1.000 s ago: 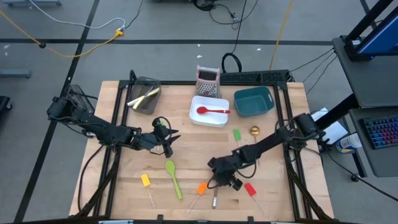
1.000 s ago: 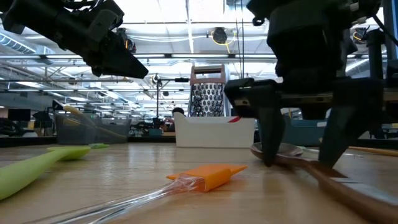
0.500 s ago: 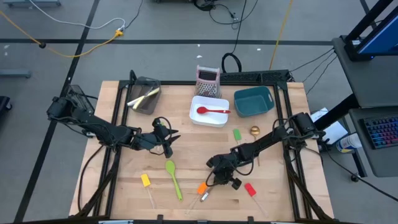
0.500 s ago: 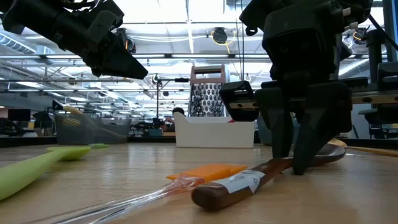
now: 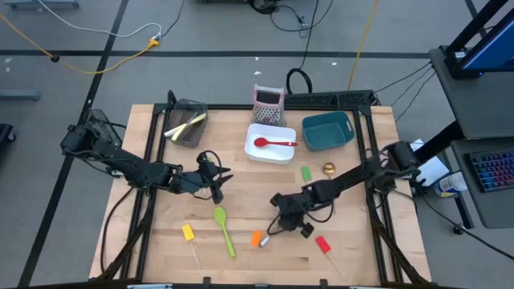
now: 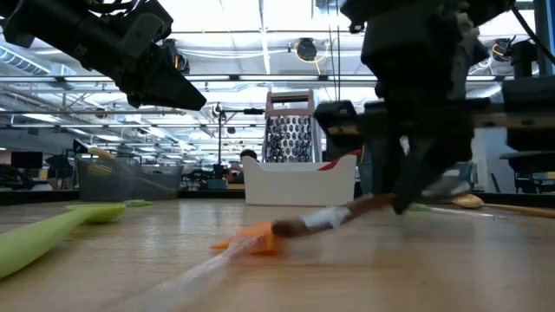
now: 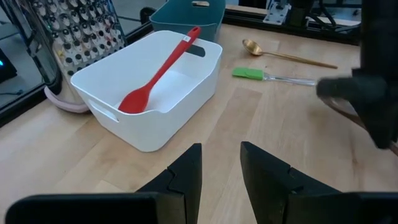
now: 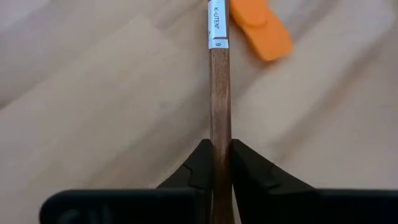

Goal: Pick & Place Kitchen Items
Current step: Put the brown spoon into the white bin

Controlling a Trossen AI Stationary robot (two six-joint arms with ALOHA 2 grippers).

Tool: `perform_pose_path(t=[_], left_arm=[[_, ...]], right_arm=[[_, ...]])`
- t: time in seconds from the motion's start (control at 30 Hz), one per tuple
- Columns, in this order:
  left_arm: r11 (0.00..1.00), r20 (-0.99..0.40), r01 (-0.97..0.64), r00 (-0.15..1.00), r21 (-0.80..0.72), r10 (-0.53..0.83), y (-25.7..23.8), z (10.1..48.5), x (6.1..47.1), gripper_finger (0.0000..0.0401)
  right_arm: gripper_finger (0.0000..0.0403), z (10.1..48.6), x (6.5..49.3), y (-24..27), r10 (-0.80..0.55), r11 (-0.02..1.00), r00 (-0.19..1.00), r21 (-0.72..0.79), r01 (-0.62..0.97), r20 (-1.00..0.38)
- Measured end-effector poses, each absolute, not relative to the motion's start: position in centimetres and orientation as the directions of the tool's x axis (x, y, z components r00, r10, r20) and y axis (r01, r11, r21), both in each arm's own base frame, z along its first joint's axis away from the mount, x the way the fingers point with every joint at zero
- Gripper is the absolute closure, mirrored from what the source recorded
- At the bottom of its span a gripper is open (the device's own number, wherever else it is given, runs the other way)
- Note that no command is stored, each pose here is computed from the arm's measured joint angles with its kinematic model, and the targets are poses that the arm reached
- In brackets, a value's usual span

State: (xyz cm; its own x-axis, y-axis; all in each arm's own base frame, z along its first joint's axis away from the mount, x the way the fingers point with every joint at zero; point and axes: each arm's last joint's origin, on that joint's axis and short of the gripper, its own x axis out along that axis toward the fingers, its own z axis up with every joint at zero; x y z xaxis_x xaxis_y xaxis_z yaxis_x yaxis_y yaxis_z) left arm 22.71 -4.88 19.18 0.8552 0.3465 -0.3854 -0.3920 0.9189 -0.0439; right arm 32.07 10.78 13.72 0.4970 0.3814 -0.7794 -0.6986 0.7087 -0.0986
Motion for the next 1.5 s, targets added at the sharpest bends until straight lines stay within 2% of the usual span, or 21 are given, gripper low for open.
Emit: perform_pose_path(t=[0.3,0.7,1.5], left_arm=[[0.919,-0.383,-0.389,0.859,-0.058,0.340,-4.9,19.2,22.7,0.0286],[0.918,-0.382,-0.391,0.860,-0.070,0.338,-4.9,19.2,22.7,0.0286],[0.916,-0.382,-0.394,0.860,-0.079,0.338,-4.9,19.2,22.7,0.0286]], right_arm=[[0.0372,16.7,30.6,9.8,0.205,0.759,0.549,-0.222,-0.611,-0.811],[0.0372,19.5,30.6,7.1,-0.067,0.823,0.676,-0.424,-0.378,-0.734],[0.0367,21.3,32.7,-0.2,-0.249,0.886,0.781,-0.460,-0.054,-0.573]])
